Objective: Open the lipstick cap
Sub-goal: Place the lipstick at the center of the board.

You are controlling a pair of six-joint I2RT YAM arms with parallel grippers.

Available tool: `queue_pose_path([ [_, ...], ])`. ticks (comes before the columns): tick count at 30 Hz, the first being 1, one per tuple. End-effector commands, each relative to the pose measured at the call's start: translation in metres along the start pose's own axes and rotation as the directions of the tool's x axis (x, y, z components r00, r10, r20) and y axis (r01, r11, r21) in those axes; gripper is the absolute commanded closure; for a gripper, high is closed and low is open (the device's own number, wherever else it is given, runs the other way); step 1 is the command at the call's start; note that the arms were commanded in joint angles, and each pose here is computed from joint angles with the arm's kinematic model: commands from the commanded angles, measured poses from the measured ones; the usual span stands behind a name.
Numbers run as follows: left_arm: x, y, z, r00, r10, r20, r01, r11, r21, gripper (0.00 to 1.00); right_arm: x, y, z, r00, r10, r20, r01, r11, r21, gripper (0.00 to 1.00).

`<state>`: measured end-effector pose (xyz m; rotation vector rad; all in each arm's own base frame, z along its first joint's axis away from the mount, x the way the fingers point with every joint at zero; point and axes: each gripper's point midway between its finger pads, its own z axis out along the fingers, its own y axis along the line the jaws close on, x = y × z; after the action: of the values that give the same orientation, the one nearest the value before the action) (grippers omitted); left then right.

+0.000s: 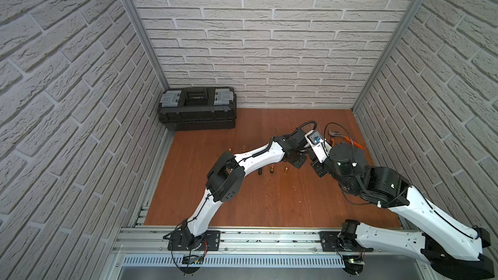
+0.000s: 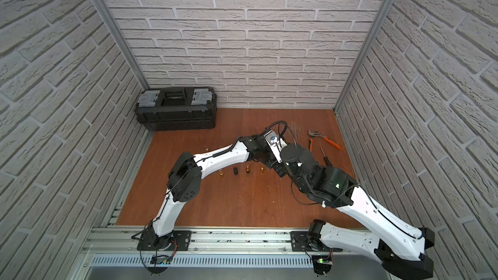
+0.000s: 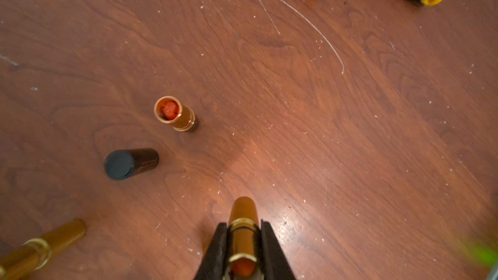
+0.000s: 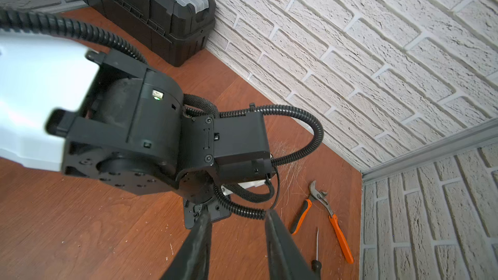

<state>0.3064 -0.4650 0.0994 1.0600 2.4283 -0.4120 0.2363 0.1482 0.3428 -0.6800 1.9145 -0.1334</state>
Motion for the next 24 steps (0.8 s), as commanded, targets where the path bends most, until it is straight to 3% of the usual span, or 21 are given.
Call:
queue_pose_path([
  [1,-0.005,-0.002,0.01,0.999,0.044,0.001,-0.044,0.999,-0.023,0.79,0.0,-0.005,-0.002,0.999,0.035,0.019,-0.036,0.999,0.026,0.65],
  [11,0.012,0.004,0.03,0.994,0.082,-0.07,-0.087,0.993,-0.083,0.78,0.005,-0.002,0.003,1.0,0.025,0.006,-0.025,0.999,0.032,0.65],
  [24,0.024,0.001,0.044,0.991,0.075,-0.11,-0.082,0.995,-0.06,0.72,0.004,0.001,0.006,1.0,0.021,-0.003,-0.021,1.0,0.023,0.65],
])
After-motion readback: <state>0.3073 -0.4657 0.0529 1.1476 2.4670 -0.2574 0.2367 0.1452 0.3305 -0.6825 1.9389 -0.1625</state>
